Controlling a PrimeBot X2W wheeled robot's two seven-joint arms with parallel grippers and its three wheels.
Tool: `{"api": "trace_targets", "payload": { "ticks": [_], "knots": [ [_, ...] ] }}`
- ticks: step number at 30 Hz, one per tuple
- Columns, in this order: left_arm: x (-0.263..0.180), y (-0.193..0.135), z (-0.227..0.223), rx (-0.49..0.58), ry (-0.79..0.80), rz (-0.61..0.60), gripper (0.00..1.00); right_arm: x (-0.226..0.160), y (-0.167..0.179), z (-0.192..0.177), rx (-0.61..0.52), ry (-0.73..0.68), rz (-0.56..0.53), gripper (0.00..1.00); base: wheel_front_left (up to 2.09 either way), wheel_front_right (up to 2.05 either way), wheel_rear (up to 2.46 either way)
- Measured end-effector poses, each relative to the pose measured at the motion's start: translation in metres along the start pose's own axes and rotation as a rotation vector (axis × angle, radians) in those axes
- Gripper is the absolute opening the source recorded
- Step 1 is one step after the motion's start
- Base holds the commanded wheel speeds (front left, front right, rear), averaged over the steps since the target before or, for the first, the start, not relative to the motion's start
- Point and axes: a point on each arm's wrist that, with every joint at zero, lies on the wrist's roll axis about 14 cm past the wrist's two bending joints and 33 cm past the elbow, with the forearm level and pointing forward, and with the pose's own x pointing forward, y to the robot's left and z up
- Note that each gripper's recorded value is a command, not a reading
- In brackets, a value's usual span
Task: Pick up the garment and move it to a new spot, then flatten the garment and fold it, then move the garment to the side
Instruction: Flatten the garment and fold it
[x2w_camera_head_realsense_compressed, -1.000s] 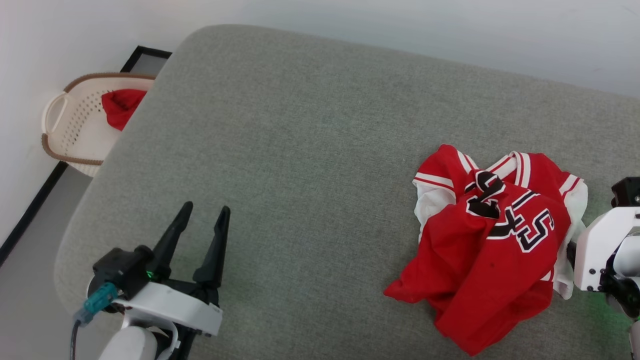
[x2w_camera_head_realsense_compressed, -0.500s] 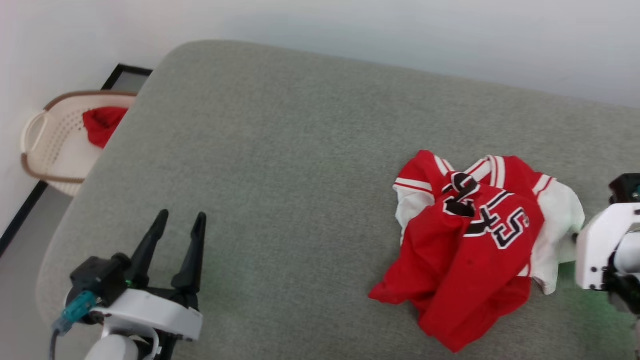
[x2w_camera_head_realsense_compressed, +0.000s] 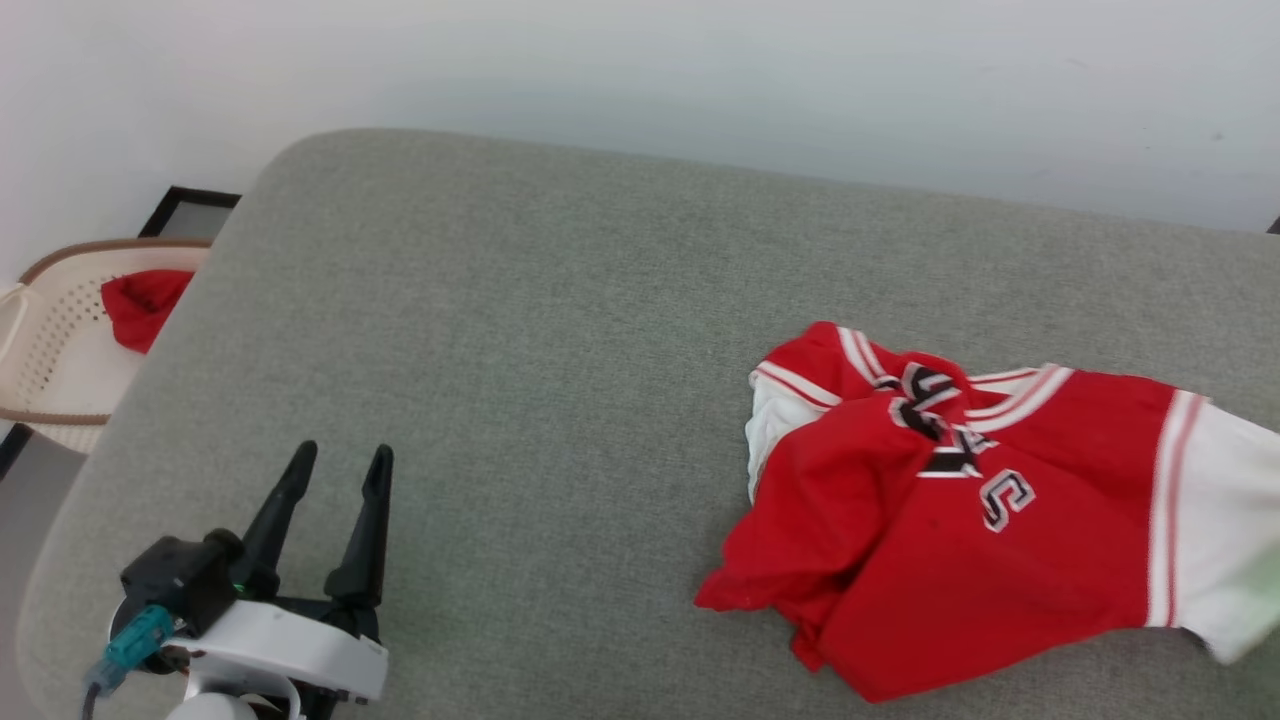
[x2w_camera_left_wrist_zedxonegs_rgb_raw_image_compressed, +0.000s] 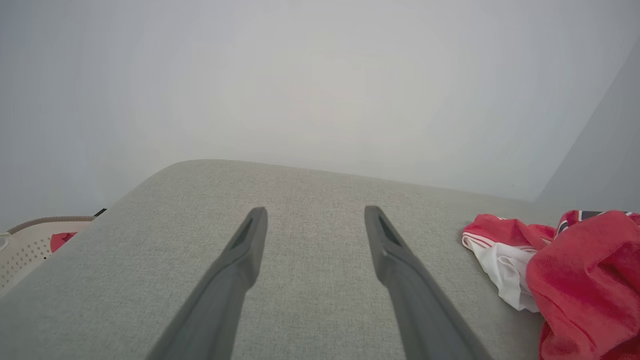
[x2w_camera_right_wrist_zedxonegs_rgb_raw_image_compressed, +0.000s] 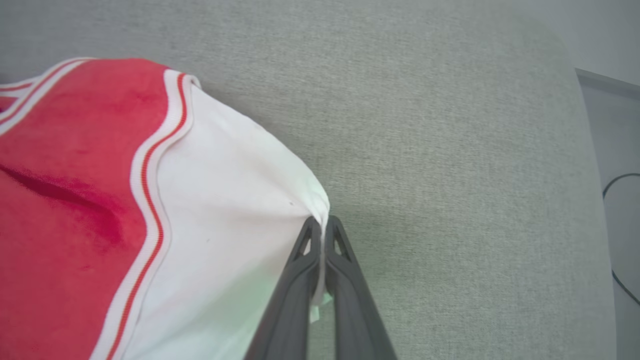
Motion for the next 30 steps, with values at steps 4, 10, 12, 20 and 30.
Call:
{"api": "trace_targets", "payload": {
  "ticks": [4,10,12,20,30],
  "knots": [
    [0.002,-0.002,0.0,0.004,0.002,-0.011,1.0,-0.003,-0.021,-0.014,0.032,0.019,-0.051,0.0,0.0,0.0,0.0],
    [0.003,-0.006,-0.005,0.006,0.017,-0.027,1.0,0.001,-0.025,-0.031,0.084,0.034,-0.061,0.25,0.0,0.0,0.0],
    [0.004,-0.006,-0.006,0.01,0.021,-0.031,1.0,0.003,-0.024,-0.039,0.081,0.052,-0.066,0.54,0.0,0.0,0.0],
    [0.005,-0.01,-0.005,0.028,0.028,-0.066,1.0,-0.007,-0.024,-0.024,0.083,-0.015,-0.066,1.0,0.0,0.0,0.0],
    [0.024,-0.032,0.009,0.042,0.031,-0.176,1.0,-0.049,-0.02,0.017,0.042,-0.305,-0.051,1.0,0.0,0.0,0.0]
  ]
}}
